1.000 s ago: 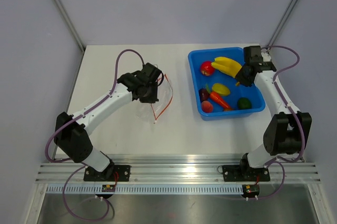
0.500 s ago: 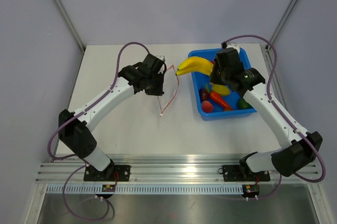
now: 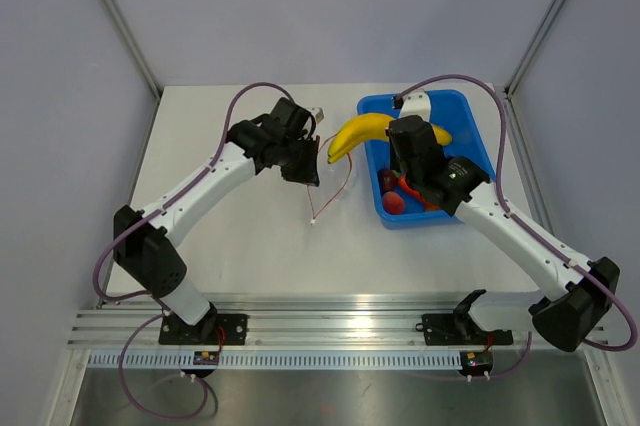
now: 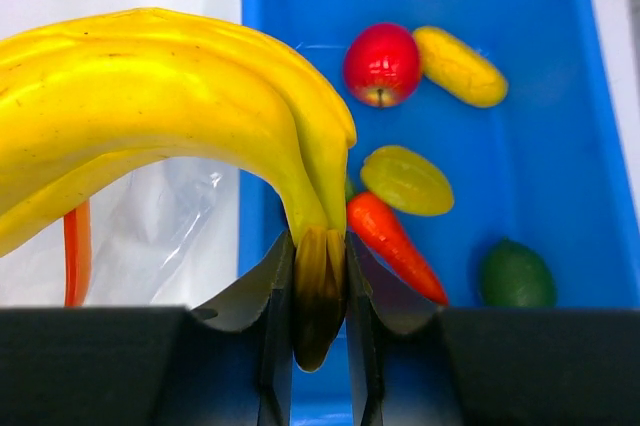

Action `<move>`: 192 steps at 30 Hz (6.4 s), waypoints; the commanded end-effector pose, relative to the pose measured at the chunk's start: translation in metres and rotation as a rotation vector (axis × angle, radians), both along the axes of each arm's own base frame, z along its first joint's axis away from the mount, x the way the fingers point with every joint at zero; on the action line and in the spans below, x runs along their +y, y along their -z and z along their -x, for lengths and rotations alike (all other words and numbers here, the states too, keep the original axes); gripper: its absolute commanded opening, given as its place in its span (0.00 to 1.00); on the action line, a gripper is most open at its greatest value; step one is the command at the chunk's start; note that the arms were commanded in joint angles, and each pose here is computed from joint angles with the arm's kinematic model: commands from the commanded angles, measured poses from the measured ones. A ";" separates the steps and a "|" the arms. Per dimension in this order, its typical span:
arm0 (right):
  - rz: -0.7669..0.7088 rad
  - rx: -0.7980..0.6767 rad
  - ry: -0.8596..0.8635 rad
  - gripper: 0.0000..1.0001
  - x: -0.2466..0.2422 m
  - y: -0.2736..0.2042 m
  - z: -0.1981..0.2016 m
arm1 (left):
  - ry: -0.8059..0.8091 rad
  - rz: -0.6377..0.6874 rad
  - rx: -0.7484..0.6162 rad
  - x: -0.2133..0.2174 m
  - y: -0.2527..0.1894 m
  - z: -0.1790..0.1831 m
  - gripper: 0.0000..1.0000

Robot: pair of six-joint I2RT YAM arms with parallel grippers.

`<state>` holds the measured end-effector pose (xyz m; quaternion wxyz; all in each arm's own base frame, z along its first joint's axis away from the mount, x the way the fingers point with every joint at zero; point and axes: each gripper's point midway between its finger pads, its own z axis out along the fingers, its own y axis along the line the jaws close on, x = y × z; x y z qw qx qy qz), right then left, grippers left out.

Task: Place the food in the zip-top bag and seal the zipper
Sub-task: Place the fake fruit in the zipper food storage bag, then adjust the zipper food storage bag at the center of the board, then pick up the fake fruit from the bin.

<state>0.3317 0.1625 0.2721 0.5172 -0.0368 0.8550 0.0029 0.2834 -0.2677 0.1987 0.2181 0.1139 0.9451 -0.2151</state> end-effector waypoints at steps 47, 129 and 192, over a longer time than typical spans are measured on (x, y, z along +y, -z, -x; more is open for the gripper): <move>0.627 -0.414 -0.465 0.01 0.081 0.010 0.031 | 0.110 0.240 0.081 -0.025 -0.042 -0.013 0.00; -0.201 0.033 -0.289 0.82 0.062 -0.020 -0.041 | 0.000 0.123 -0.011 0.012 -0.042 -0.082 0.00; 0.068 0.339 -0.106 0.41 -0.109 0.101 -0.095 | 0.042 0.148 0.011 0.010 -0.037 -0.074 0.00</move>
